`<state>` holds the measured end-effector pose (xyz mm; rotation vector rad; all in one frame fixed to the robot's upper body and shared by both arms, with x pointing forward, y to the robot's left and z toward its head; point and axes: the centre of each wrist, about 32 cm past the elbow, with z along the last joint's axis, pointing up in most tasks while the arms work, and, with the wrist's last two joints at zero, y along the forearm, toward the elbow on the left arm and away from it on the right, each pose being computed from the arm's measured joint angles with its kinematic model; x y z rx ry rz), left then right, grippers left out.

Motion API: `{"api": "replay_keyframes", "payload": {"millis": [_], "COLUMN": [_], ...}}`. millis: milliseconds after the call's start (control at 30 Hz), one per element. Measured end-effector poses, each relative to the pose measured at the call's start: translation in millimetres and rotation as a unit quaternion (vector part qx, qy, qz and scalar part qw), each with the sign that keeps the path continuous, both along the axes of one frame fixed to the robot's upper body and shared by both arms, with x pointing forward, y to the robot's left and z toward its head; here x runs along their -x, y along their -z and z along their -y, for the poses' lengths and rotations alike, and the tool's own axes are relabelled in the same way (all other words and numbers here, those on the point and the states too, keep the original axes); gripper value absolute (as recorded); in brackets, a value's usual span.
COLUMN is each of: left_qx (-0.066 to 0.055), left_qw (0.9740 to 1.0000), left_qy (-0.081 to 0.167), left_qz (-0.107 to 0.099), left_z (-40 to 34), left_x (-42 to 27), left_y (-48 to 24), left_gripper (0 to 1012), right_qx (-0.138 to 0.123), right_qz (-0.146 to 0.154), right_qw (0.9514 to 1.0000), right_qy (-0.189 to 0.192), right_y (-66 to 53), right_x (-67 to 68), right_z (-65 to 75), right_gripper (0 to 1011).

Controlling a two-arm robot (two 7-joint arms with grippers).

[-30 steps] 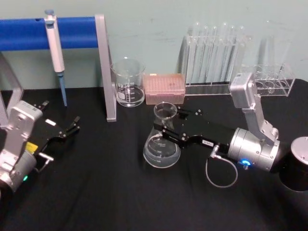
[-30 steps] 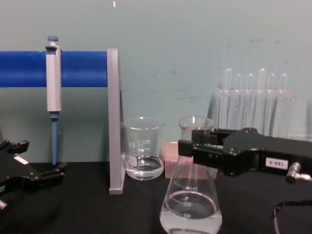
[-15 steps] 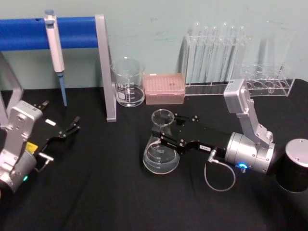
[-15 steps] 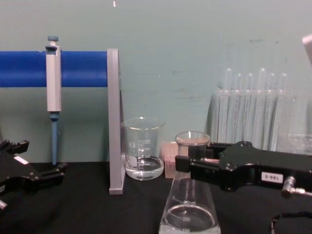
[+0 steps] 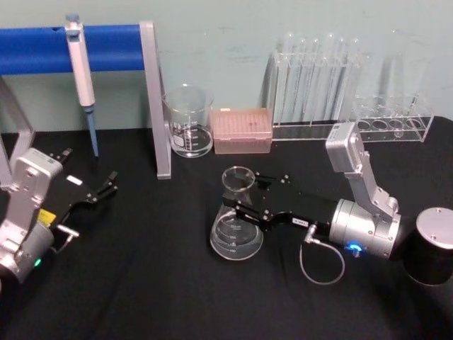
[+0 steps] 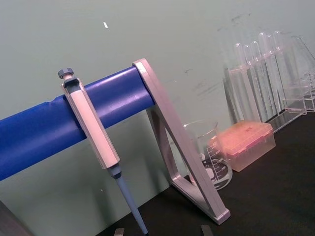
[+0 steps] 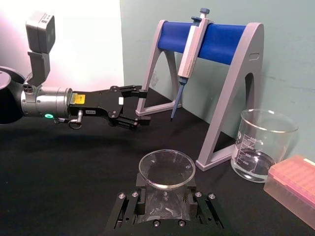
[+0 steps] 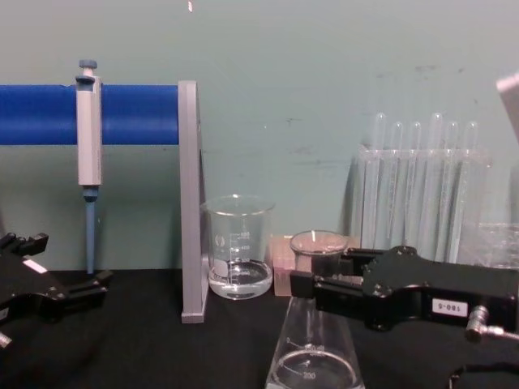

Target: Grasp the erlenmeyer flask with one hand, shake it three times, then place it back.

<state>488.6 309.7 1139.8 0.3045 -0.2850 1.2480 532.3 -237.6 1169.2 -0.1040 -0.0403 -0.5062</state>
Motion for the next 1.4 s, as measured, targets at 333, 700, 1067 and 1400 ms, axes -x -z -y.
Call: {"api": "replay_keyframes", "payload": {"millis": [333, 700, 1067, 1400], "left_qx": [0.000, 0.000, 0.000, 0.000], "left_qw": [1.0000, 1.0000, 1.0000, 1.0000], "left_qy": [0.000, 0.000, 0.000, 0.000], "left_qz": [0.000, 0.000, 0.000, 0.000], "left_z": [0.0, 0.0, 0.0, 0.0], "left_x": [0.0, 0.0, 0.0, 0.0], "left_y": [0.0, 0.0, 0.0, 0.0], "left_gripper": [1001, 1001, 1001, 1001], "right_qx": [0.001, 0.001, -0.001, -0.005], "right_qz": [-0.001, -0.004, -0.009, -0.020], "right_qw": [1.0000, 1.0000, 0.9999, 0.9998], "right_qy": [0.003, 0.006, 0.007, 0.009], "right_y": [4.8, 9.1, 12.0, 14.2], "right_x": [0.4, -0.6, -0.8, -1.1], "right_z": [1.1, 2.3, 2.3, 2.1], "right_gripper": [453, 453, 453, 453]}}
